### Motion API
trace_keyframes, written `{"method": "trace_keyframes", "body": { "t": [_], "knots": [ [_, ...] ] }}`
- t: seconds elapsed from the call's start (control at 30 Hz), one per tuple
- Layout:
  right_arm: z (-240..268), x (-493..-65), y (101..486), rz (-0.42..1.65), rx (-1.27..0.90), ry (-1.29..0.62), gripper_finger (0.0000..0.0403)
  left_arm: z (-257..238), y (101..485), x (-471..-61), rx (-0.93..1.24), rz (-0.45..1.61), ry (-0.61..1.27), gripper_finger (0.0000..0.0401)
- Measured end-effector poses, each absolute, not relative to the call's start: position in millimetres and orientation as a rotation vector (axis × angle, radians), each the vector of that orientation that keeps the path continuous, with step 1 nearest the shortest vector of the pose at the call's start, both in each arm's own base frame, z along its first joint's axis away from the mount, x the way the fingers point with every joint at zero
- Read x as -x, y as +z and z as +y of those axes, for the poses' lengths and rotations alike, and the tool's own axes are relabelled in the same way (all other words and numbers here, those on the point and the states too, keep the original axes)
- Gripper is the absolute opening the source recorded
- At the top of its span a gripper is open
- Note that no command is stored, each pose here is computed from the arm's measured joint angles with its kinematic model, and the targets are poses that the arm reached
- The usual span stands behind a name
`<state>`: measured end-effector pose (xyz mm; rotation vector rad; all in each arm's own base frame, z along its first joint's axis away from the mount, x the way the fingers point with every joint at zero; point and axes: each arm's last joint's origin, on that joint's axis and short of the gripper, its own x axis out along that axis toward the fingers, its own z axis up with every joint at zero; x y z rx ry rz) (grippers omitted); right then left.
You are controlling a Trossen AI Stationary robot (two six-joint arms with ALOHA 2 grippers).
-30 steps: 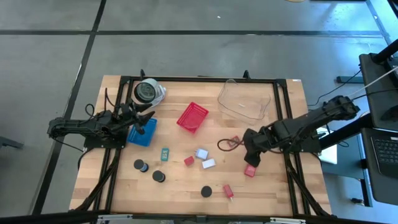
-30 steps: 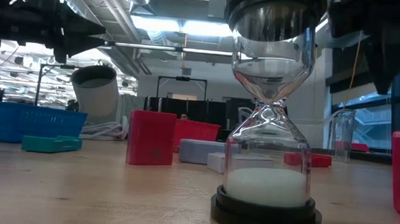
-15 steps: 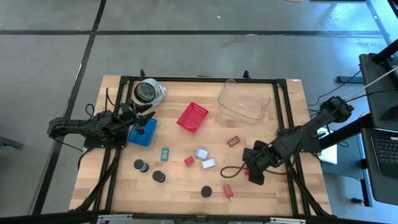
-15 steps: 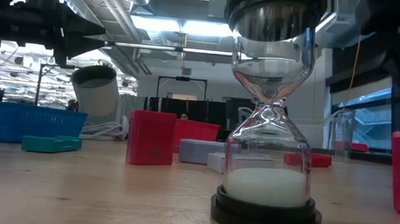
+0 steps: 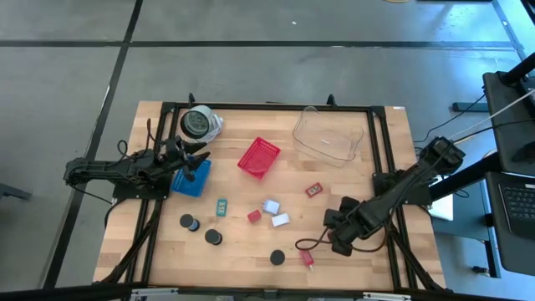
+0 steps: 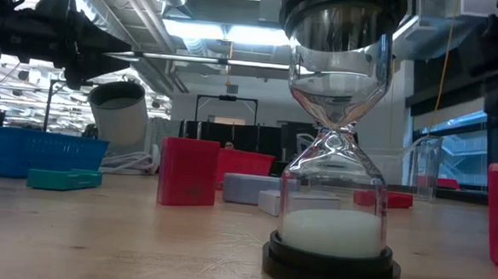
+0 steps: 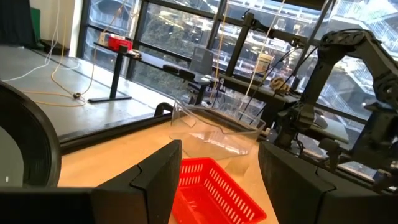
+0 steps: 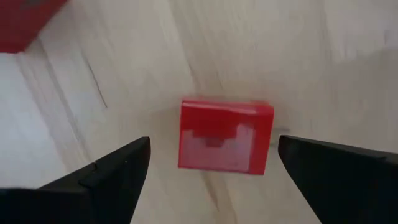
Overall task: Pick & Place Office items
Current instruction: Put the top right red charger adapter into the white bin
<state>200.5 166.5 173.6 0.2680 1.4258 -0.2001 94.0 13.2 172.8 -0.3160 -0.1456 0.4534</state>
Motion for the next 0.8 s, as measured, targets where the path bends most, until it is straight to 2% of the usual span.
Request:
{"method": "trace_keyframes", "body": {
  "t": [0.37,0.6,0.8],
  "knots": [
    [167.5,-200.5,170.7,1.418,-0.397,-0.331,0.0359,13.2,172.8,-94.0,0.316,-0.146,0.454,0.0212],
    [170.0,-200.8,171.3,1.344,-0.387,-0.36,0.036,13.2,172.9,-93.9,0.314,-0.146,0.454,0.0212],
    [172.9,-201.1,161.8,1.371,-0.351,-0.376,0.036,13.2,172.9,-93.9,0.306,-0.145,0.455,0.0212]
  ]
}}
